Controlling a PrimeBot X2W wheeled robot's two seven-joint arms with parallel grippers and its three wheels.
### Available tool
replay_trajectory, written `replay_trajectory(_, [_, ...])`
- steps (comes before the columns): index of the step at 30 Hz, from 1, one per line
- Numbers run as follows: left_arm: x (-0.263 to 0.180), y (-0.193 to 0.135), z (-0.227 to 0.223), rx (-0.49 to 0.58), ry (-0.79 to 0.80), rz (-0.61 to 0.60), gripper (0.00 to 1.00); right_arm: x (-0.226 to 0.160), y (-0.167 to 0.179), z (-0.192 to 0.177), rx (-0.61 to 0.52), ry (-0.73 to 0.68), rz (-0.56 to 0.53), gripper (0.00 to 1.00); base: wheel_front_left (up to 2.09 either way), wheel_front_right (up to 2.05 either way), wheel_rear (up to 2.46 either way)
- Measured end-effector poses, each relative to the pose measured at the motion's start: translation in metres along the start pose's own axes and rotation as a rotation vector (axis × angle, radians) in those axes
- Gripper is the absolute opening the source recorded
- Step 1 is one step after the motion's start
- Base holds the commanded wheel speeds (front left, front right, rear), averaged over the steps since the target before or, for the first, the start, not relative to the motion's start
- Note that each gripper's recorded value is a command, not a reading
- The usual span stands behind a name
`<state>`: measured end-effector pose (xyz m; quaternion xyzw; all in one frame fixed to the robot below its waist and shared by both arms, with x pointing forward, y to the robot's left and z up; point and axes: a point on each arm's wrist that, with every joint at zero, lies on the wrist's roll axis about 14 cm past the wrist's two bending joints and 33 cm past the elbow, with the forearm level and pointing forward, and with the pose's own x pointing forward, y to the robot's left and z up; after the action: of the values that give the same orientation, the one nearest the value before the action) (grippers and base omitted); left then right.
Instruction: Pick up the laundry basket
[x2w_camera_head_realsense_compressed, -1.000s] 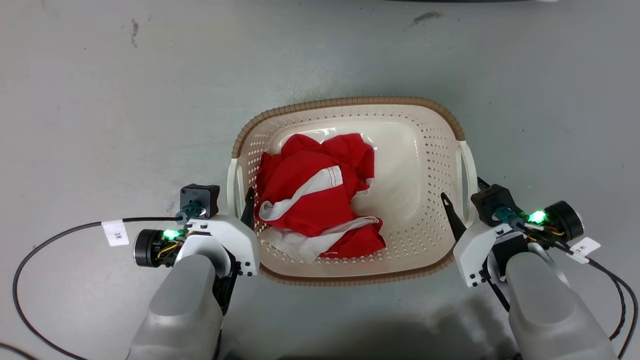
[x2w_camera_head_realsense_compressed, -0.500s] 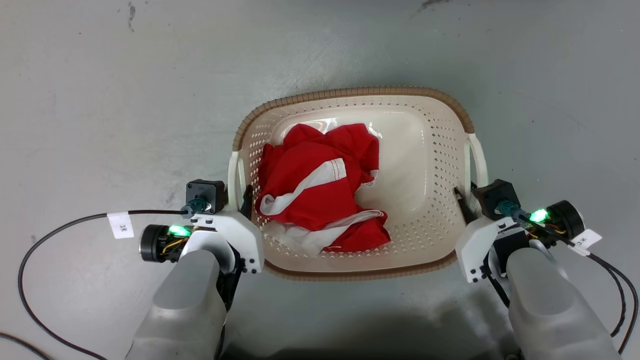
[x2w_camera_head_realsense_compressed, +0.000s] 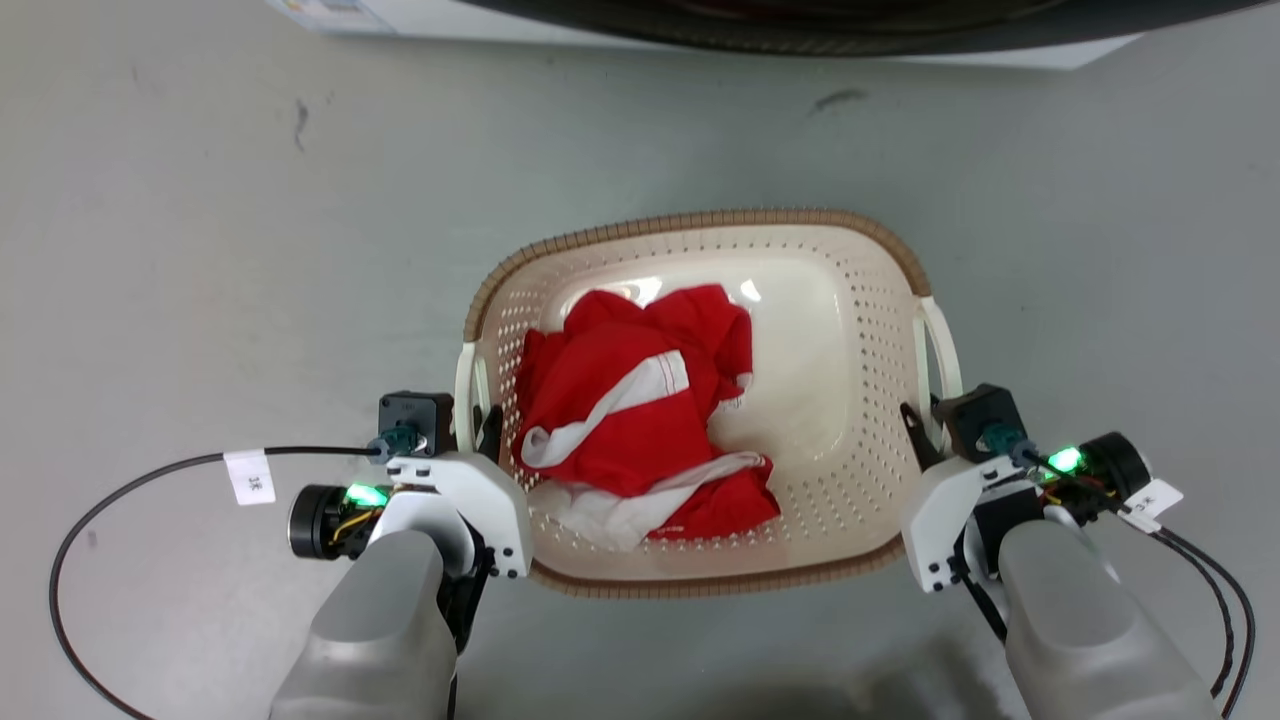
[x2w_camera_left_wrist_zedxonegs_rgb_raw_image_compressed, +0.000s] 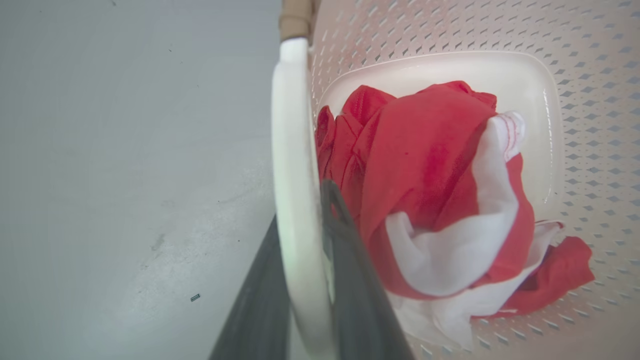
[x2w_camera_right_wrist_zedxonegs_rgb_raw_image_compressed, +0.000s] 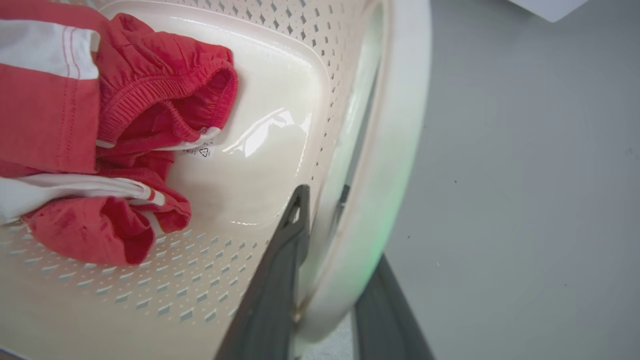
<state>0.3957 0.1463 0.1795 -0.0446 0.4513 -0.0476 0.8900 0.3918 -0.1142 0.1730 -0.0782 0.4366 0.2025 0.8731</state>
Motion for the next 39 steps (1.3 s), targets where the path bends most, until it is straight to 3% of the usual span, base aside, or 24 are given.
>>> replay_trajectory(23, [-0.092, -0.024, 0.035, 0.065, -0.121, -0.046, 0.00, -0.104, 0.015, 0.026, -0.023, -0.097, -0.044, 0.00, 0.00, 0.00, 0.00])
replay_trajectory(39, [-0.141, -0.040, 0.030, 0.113, -0.135, -0.083, 0.00, -0.153, 0.028, 0.017, -0.044, -0.099, -0.079, 0.00, 0.00, 0.00, 0.00])
